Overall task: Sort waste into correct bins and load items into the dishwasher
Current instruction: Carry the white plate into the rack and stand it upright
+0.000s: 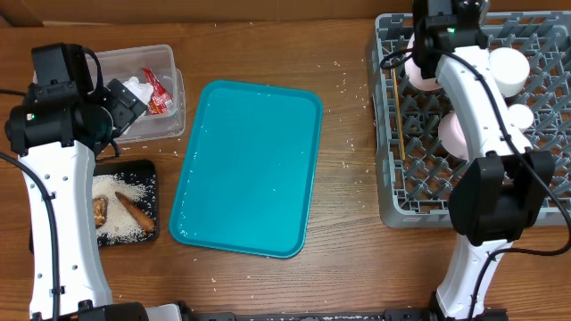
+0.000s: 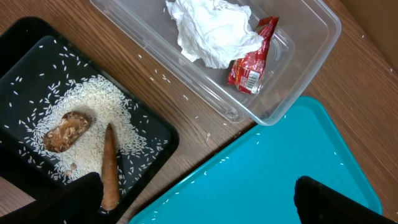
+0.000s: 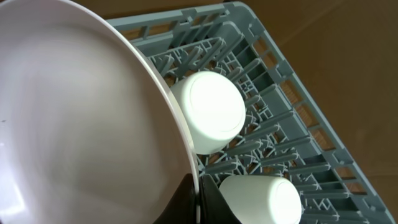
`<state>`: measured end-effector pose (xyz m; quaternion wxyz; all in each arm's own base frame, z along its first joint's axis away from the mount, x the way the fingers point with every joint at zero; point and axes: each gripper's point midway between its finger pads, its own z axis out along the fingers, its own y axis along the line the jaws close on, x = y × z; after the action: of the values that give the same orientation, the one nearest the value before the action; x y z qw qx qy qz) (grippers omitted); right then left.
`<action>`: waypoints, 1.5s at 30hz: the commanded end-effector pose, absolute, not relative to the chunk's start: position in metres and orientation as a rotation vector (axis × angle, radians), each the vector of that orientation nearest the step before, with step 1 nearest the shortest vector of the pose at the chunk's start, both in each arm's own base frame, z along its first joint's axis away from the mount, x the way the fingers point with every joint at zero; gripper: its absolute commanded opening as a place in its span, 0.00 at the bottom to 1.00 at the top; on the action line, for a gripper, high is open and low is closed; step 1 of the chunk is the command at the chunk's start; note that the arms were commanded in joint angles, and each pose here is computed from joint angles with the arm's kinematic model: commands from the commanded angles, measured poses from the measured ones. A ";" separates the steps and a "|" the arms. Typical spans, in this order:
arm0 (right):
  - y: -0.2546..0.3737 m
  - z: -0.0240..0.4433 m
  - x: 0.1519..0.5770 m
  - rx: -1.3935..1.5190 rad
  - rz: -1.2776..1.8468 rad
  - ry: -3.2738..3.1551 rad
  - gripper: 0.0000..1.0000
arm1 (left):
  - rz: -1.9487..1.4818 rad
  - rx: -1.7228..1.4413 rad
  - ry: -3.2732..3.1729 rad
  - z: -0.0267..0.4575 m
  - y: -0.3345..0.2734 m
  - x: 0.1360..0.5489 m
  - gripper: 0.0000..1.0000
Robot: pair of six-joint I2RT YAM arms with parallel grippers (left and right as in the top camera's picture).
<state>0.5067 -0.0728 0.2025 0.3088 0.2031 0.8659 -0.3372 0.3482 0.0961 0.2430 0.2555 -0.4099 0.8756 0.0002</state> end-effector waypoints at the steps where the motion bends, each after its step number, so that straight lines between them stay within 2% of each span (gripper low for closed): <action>1: -0.062 0.213 0.505 0.508 -0.962 2.238 0.04 | -0.007 -1.125 2.369 0.244 0.095 0.349 1.00; 3: -0.053 0.217 0.504 0.484 -0.964 2.235 0.08 | -0.007 -1.125 2.369 0.244 0.095 0.349 1.00; 4: -0.049 0.219 0.504 0.476 -0.958 2.236 0.15 | -0.007 -1.125 2.369 0.244 0.095 0.349 1.00; 5: -0.044 0.221 0.502 0.477 -0.949 2.234 0.33 | -0.007 -1.125 2.369 0.244 0.095 0.349 1.00; 8: -0.029 0.237 0.495 0.510 -0.897 2.208 0.50 | -0.007 -1.125 2.369 0.244 0.095 0.349 1.00; 9: -0.021 0.250 0.489 0.548 -0.832 2.191 0.73 | -0.007 -1.125 2.369 0.244 0.095 0.349 1.00; 10: -0.015 0.258 0.485 0.563 -0.779 2.193 0.82 | -0.007 -1.125 2.369 0.244 0.095 0.349 1.00; 17: 0.022 0.323 0.438 0.644 -0.243 2.240 1.00 | -0.007 -1.125 2.369 0.244 0.095 0.349 1.00; 22: 0.027 0.378 0.372 0.607 -0.041 2.224 1.00 | -0.007 -1.125 2.369 0.244 0.095 0.349 1.00; 27: 0.008 0.388 0.291 0.737 -0.020 2.264 1.00 | -0.007 -1.125 2.369 0.244 0.095 0.349 1.00; 29: 0.005 0.382 0.256 0.758 0.003 2.317 1.00 | -0.007 -1.125 2.369 0.244 0.095 0.349 1.00; 34: 0.007 0.359 0.213 0.739 0.056 2.361 1.00 | -0.007 -1.125 2.369 0.244 0.095 0.349 1.00; 38: 0.006 0.314 0.176 0.948 0.124 2.388 1.00 | -0.007 -1.125 2.369 0.244 0.095 0.349 1.00; 45: 0.025 0.263 0.150 1.045 0.217 2.548 1.00 | -0.007 -1.125 2.369 0.244 0.095 0.349 1.00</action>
<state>0.1536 0.0118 0.2767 0.2262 0.3510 0.9072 0.0508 0.3483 0.0959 0.2430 0.2554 -0.4098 0.8757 -0.0003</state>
